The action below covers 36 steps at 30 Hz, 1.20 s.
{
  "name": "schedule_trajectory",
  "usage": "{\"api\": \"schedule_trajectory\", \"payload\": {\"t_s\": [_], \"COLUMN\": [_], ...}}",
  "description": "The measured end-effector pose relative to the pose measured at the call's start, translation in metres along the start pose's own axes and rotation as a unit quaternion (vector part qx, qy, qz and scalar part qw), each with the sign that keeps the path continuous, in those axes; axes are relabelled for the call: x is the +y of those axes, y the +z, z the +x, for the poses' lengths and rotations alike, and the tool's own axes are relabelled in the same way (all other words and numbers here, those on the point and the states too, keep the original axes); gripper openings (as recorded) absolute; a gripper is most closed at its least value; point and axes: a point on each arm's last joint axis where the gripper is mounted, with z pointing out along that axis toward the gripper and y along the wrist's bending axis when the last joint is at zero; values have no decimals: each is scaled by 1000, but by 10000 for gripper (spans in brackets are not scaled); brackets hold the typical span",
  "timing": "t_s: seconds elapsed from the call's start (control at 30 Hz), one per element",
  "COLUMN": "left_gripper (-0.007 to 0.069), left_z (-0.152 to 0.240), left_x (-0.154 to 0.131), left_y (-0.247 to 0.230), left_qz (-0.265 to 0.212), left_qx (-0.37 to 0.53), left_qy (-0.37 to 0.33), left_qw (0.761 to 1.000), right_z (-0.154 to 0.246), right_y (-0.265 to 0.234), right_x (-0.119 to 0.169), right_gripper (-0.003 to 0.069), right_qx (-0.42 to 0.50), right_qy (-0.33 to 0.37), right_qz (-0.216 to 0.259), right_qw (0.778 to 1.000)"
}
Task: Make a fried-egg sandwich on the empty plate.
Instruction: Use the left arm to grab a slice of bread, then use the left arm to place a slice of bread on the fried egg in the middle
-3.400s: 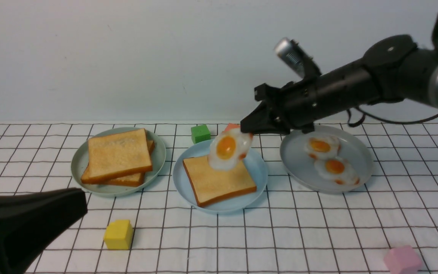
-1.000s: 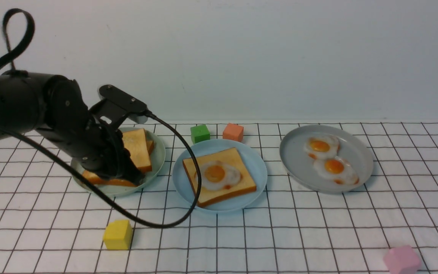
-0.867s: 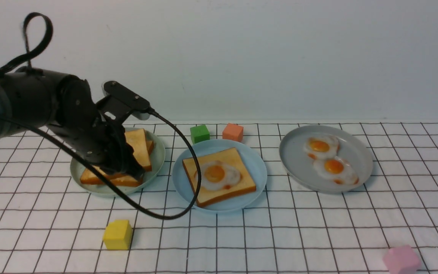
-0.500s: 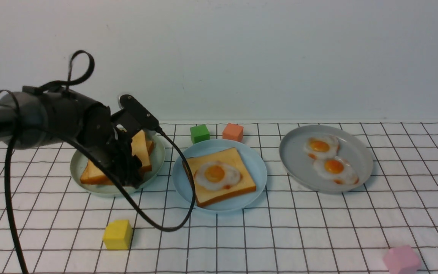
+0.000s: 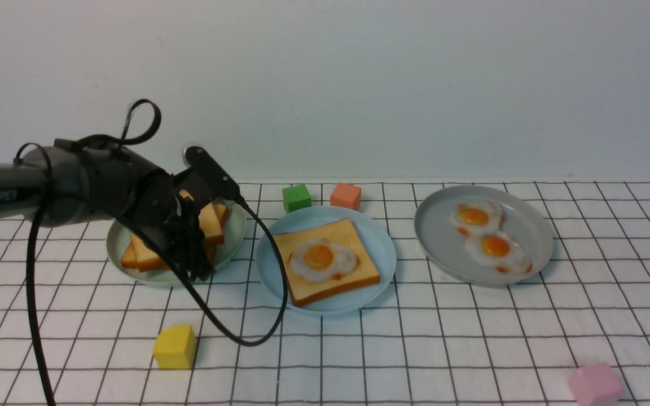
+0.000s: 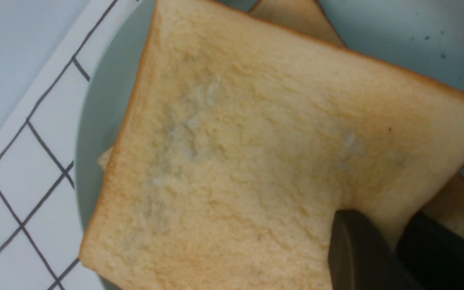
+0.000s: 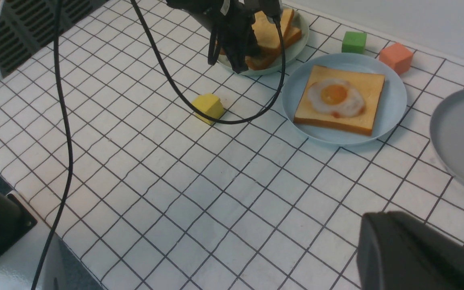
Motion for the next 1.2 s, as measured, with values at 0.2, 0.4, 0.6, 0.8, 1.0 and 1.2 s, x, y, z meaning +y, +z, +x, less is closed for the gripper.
{"api": "schedule_trajectory", "payload": {"t_s": [0.2, 0.4, 0.6, 0.8, 1.0, 1.2], "left_gripper": [85, 76, 76, 63, 64, 64], "left_z": [-1, -18, -56, -75, -70, -77], "left_x": [6, 15, -41, -116, -135, -135], "left_y": [-22, -81, -122, -106, -74, -72], "left_qz": [-5, -28, 24, 79, 79, 75], "left_qx": [10, -40, -114, -106, -71, -95], "left_qy": [-6, -26, 3, 98, 149, 145], "left_qw": [1000, 998, 993, 986, 983, 982], "right_z": [0, 1, 6, 10, 13, 13], "right_y": [0, 0, -4, -16, -21, -21], "right_x": [0, -1, -5, -3, -2, -2], "right_gripper": [14, 17, 19, 20, 24, 28], "right_qx": [0, 6, 24, 9, 4, 5], "right_qy": [1, -6, -21, -30, -31, -31], "right_qz": [-1, 8, 30, 35, 35, 35], "right_qw": [1000, 1000, 999, 999, 999, 999]}}
